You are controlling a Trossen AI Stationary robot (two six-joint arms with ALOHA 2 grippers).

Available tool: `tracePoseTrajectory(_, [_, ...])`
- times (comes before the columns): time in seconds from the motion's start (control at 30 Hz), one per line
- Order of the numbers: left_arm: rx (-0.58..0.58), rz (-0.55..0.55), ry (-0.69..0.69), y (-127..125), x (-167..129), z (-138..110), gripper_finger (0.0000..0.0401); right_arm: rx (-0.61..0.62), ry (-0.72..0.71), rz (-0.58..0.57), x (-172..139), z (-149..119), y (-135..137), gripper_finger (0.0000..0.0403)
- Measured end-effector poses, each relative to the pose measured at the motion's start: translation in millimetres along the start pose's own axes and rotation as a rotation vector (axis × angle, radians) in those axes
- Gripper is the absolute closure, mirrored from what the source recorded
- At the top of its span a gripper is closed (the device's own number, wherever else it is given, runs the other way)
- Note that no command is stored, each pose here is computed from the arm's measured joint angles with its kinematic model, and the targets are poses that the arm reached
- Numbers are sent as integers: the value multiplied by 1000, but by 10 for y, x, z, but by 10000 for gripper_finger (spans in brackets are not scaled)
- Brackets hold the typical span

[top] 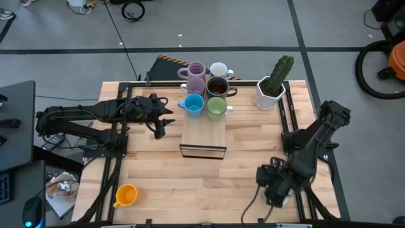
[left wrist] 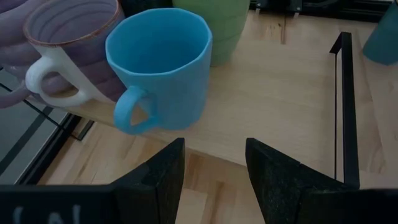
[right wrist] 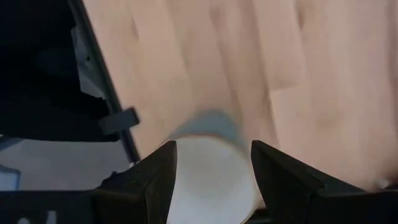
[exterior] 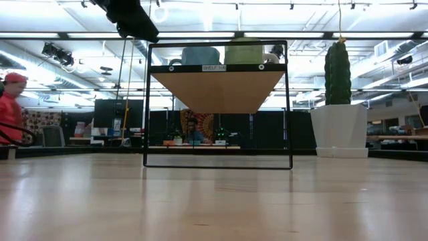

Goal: Place coffee mugs
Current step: Put the light blue mug on the shelf

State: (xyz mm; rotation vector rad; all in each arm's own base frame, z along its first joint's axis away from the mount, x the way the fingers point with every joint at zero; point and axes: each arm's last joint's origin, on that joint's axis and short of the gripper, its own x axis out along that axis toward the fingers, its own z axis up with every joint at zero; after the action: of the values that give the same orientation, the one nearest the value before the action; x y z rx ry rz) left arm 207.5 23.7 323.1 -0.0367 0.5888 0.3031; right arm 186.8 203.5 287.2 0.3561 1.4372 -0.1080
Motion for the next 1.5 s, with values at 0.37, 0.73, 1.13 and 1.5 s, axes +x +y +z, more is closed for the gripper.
tracePoseTrajectory(0.37, [-15, 2, 28, 2, 1, -27, 225, 96, 70, -52, 11, -485, 297, 190])
tracePoseTrajectory(0.73, [-23, 2, 28, 2, 1, -27, 225, 196, 131, -100, 173, -844, 285, 190])
tracePoseTrajectory(1.13, [-39, 3, 28, 2, 0, -26, 225, 196, 186, -147, 476, -948, 167, 192])
tracePoseTrajectory(1.5, [-39, 3, 27, 2, -1, -25, 225, 142, 187, -168, 634, -950, 81, 210])
